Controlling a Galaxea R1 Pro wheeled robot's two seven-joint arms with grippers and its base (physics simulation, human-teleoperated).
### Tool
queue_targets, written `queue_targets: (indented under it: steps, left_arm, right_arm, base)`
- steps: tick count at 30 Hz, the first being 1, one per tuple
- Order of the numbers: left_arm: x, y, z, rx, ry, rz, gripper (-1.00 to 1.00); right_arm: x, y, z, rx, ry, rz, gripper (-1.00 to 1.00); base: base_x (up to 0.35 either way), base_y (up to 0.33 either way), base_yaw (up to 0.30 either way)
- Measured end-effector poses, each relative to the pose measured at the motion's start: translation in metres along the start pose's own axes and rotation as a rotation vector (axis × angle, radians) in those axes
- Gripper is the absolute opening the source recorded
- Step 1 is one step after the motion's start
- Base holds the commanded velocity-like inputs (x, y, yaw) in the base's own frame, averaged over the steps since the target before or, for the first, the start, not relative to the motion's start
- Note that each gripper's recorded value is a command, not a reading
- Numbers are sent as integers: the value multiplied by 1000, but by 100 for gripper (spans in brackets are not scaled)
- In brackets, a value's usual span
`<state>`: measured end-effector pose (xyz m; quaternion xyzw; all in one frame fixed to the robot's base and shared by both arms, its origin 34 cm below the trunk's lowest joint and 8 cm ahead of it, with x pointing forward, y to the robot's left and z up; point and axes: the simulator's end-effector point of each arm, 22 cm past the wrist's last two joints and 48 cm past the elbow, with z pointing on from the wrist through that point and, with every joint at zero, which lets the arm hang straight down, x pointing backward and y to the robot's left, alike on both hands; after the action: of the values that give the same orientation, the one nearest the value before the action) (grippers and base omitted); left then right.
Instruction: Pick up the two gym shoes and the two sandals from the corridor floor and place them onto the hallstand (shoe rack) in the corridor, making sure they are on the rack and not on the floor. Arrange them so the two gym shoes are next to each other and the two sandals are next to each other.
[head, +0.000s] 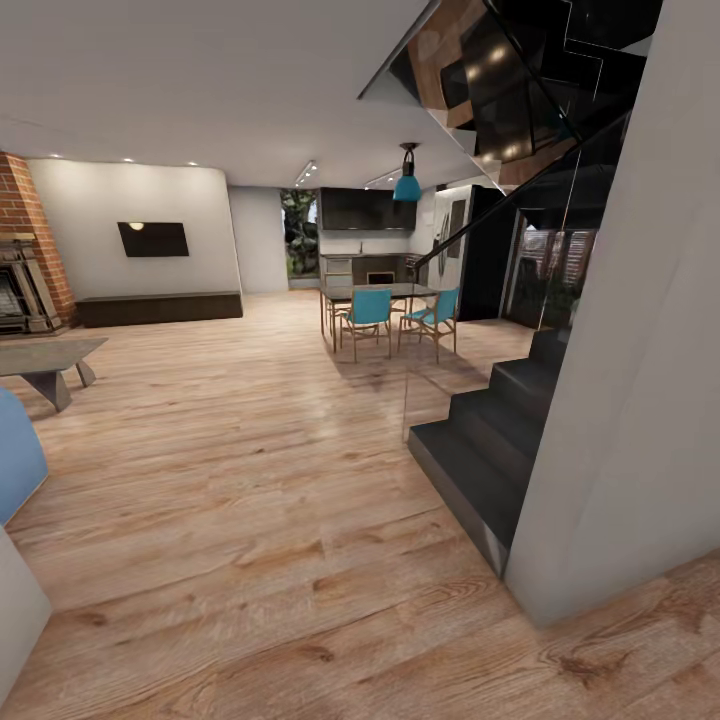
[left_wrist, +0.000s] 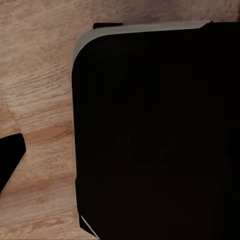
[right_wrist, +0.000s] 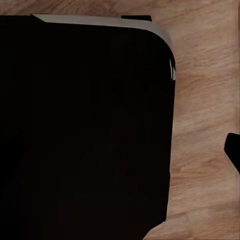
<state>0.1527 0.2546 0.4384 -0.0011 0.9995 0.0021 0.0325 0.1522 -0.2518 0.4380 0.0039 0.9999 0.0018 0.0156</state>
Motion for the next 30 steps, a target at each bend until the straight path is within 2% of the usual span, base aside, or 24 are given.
queue_targets:
  steps: [7, 17, 22, 23, 24, 25, 29, 30]
  left_arm:
    - [-26, -1, 0, 3, -68, 6, 100]
    - [-65, 9, -3, -10, -181, 9, 100]
    - [-86, 3, -6, -1, -239, 9, 100]
    - [-136, 1, -20, 1, -416, 8, 100]
    - [-206, -1, -45, 3, -581, 7, 100]
    - [-285, -3, -90, 6, -788, 6, 100]
    - [-308, -8, -111, 13, -896, -2, 100]
    - [-310, -10, -113, 16, -907, -5, 100]
  right_arm:
    - [-19, 0, 0, 1, -39, -4, 100]
    - [-46, -3, -2, 6, -98, -15, 100]
    - [-60, -7, -4, 15, -127, -4, 100]
    - [-108, -7, -12, 16, -229, -4, 100]
    - [-119, -8, -15, 16, -254, -3, 100]
    - [-128, -8, -17, 18, -272, -1, 100]
    - [-141, -11, -21, 22, -301, 10, 100]
    - [-142, -11, -21, 22, -304, 12, 100]
  base:
    - [0, 0, 0]
    - [0, 0, 0]
    - [0, 0, 0]
    - [0, 0, 0]
    - [0, 0, 0]
    - [0, 0, 0]
    - [0, 0, 0]
    - [0, 0, 0]
